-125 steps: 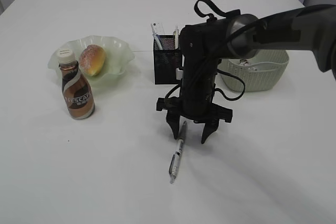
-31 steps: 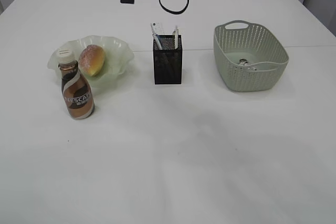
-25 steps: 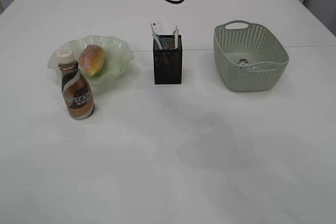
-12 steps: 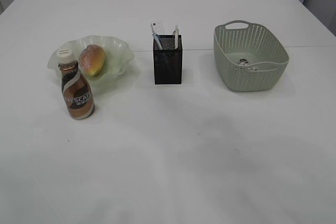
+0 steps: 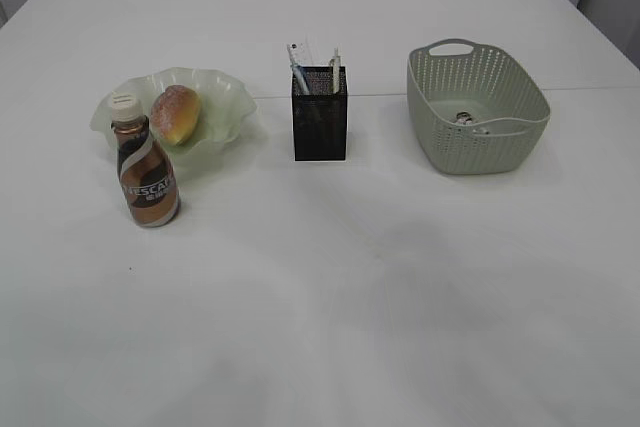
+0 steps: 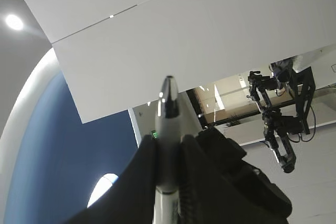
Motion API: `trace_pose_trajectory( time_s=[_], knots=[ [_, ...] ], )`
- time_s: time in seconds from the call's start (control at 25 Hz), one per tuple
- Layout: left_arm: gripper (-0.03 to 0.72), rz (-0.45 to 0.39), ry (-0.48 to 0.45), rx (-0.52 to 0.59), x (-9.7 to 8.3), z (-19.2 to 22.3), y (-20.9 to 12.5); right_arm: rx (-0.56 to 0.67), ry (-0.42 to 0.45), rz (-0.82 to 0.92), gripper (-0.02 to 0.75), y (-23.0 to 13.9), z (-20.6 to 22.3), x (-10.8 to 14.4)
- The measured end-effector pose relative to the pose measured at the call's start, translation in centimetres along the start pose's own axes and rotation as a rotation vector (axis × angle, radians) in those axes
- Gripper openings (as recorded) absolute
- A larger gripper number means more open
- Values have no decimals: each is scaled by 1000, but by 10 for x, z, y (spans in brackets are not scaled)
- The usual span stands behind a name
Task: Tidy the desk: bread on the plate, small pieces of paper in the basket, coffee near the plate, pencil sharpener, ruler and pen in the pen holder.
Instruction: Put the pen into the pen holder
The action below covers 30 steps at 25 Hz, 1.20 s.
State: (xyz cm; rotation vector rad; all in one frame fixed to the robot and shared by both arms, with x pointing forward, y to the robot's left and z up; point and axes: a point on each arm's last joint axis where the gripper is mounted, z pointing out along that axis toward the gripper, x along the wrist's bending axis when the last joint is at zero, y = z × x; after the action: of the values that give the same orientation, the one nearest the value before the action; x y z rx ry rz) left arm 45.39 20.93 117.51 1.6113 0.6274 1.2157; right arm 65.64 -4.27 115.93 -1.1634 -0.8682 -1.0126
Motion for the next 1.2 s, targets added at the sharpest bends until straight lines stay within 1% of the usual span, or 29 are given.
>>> trace_pose_trajectory(
  time_s=[0.12,0.24,0.4,0.6,0.68,0.88,1.0,1.2],
  knots=[
    [316,6,2,-5,-2,10,-4,0,0,11,81,0,0,0],
    [312,20,-27,-5,-10,18,-6,-2,1,14,81,0,-1,0],
    [309,65,-76,-40,-23,17,0,-11,4,12,81,2,-5,2],
    [308,78,-111,-76,-33,16,6,-21,7,17,81,4,-9,3],
    [307,80,-99,-113,-33,16,9,-23,8,20,81,5,-10,4],
    [307,73,-15,-303,-34,12,9,-23,8,43,82,5,-10,4],
    [307,72,4,-350,-37,15,4,-24,9,55,82,5,-11,4],
    [307,95,18,-420,-42,24,1,-24,9,61,83,5,-11,4]
  ],
)
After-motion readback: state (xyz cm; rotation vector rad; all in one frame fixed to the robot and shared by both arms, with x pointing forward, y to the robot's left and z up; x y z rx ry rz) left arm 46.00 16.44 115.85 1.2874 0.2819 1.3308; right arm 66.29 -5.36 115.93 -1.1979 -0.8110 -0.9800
